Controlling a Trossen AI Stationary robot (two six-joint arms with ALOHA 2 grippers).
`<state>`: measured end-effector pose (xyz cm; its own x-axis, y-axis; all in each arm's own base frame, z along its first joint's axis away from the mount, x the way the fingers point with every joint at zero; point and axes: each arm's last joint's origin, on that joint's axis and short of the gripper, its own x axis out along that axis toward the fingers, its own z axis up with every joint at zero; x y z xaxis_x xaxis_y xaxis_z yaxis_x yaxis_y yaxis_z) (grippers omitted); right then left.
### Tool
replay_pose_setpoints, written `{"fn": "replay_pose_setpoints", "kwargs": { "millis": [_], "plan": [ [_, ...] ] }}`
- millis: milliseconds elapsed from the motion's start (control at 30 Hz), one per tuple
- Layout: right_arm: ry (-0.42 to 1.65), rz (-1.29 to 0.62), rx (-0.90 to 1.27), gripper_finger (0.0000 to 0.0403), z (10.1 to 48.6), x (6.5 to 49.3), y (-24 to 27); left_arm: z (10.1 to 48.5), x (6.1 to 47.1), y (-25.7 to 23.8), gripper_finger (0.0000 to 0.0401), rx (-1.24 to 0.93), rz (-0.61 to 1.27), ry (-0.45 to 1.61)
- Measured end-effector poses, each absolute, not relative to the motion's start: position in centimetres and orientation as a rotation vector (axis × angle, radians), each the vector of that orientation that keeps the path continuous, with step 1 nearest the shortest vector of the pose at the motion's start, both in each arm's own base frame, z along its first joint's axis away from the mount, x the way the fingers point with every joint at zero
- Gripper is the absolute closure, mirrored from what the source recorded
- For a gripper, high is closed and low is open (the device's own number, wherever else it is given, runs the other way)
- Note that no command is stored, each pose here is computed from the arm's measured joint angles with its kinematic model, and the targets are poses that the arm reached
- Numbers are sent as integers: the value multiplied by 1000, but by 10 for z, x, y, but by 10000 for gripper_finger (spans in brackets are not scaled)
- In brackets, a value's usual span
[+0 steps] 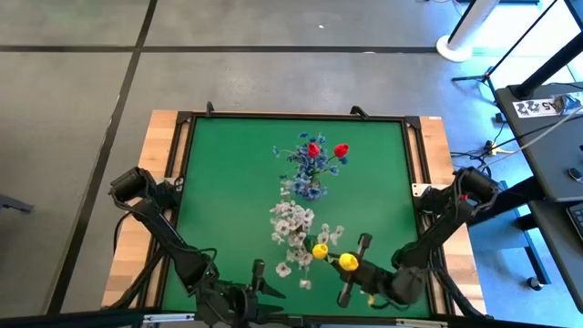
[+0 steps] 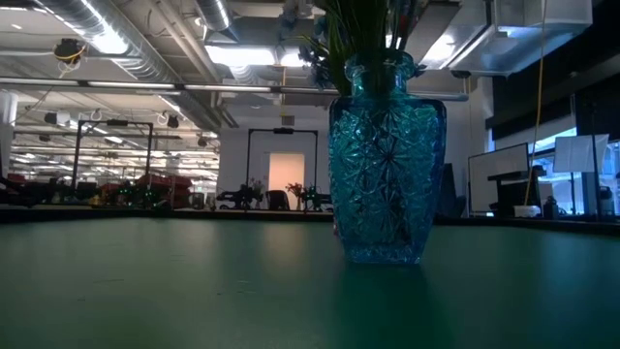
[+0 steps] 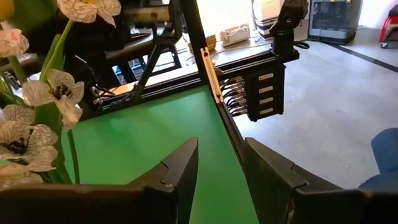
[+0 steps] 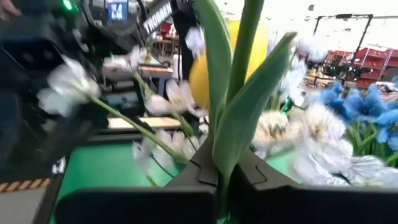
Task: Sort flowers into vase by color
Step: Put the yellow flower into the blue vase
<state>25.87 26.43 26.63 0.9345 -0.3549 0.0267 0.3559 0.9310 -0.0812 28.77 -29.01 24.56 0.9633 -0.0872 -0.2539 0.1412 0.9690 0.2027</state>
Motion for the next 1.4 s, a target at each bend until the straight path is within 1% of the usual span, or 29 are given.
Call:
{"fn": "replay_pose_setpoints", "kwargs": {
  "millis": [133,233,367,433,533,633,800,933,1067,1167,1300,1400],
  "plan": [
    [43,-343,-56,396,253,277,249,246,287,-291,277,216,-118,246],
    [97,-315,0,388,243,290,235,250,284,-291,277,204,-122,241],
    [147,-319,54,372,235,296,225,270,272,-288,277,168,-139,222],
    [164,-321,55,357,233,295,225,279,264,-287,277,147,-148,221],
    [175,-314,45,319,232,294,226,291,255,-285,277,128,-164,213],
    [190,-292,12,266,235,289,230,298,251,-284,277,119,-170,198],
    [176,-230,-32,181,278,268,240,292,249,-280,277,183,-166,262],
    [205,-162,-40,140,307,237,246,283,249,-275,277,213,-145,341],
    [244,-139,-8,127,313,216,244,282,255,-269,277,173,-117,352],
    [315,-137,-11,126,305,210,241,282,262,-262,277,165,-106,360],
    [401,-189,13,125,293,205,234,281,269,-255,277,157,-107,377],
    [419,-246,43,125,288,201,229,281,270,-253,277,159,-102,382]
  ]
}}
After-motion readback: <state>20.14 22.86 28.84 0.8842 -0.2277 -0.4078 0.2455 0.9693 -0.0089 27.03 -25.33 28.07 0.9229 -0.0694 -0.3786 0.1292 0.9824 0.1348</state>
